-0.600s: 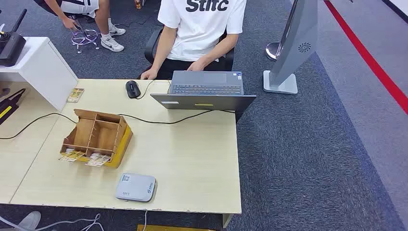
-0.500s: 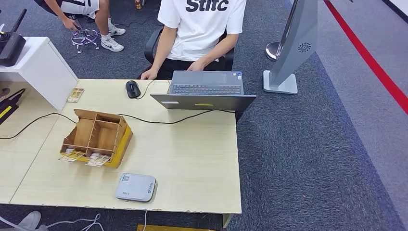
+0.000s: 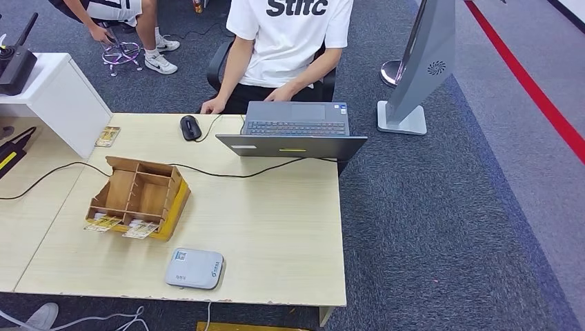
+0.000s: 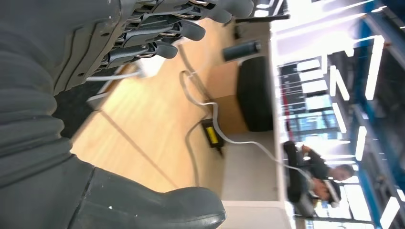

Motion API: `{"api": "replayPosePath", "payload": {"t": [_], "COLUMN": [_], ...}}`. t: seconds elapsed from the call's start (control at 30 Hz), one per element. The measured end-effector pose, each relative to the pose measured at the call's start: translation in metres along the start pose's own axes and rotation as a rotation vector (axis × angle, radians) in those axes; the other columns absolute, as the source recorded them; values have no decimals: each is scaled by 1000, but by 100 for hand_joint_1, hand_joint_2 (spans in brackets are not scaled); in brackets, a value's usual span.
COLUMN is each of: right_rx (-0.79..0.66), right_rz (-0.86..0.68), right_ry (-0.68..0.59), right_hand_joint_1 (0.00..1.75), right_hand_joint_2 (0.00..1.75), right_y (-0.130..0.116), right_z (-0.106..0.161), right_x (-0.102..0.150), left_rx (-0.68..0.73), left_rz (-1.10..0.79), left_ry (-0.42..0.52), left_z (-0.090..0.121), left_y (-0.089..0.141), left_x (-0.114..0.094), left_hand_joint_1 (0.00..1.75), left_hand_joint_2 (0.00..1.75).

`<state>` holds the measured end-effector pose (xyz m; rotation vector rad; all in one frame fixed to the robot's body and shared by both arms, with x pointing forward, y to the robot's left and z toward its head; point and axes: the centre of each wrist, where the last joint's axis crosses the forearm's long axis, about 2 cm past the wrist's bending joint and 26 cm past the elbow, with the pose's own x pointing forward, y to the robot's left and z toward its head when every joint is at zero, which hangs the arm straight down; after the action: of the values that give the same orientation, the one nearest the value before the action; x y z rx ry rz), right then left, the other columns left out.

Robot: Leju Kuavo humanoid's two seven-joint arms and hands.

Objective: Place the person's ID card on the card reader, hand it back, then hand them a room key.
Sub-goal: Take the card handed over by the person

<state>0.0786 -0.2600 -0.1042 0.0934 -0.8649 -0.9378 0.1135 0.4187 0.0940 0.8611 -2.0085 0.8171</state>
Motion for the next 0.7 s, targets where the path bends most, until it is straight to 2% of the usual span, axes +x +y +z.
{"api": "replayPosePath", "payload": {"t": [0.37, 0.7], "right_rx": [19, 63], "right_rz": [-23, 1], "right_ry": [-12, 0], "right_hand_joint_1": [0, 0], "right_hand_joint_2": [175, 175], "right_y": [12, 27], "right_z": [-5, -11], "right_x": [1, 4], "left_rx": [-211, -395], "left_rz": [-107, -296], "left_ry": [-241, -268], "left_z": [-24, -39], "left_y": [-42, -78], "left_x": [52, 54], "left_hand_joint_1": [0, 0], "left_hand_joint_2": [175, 175]}}
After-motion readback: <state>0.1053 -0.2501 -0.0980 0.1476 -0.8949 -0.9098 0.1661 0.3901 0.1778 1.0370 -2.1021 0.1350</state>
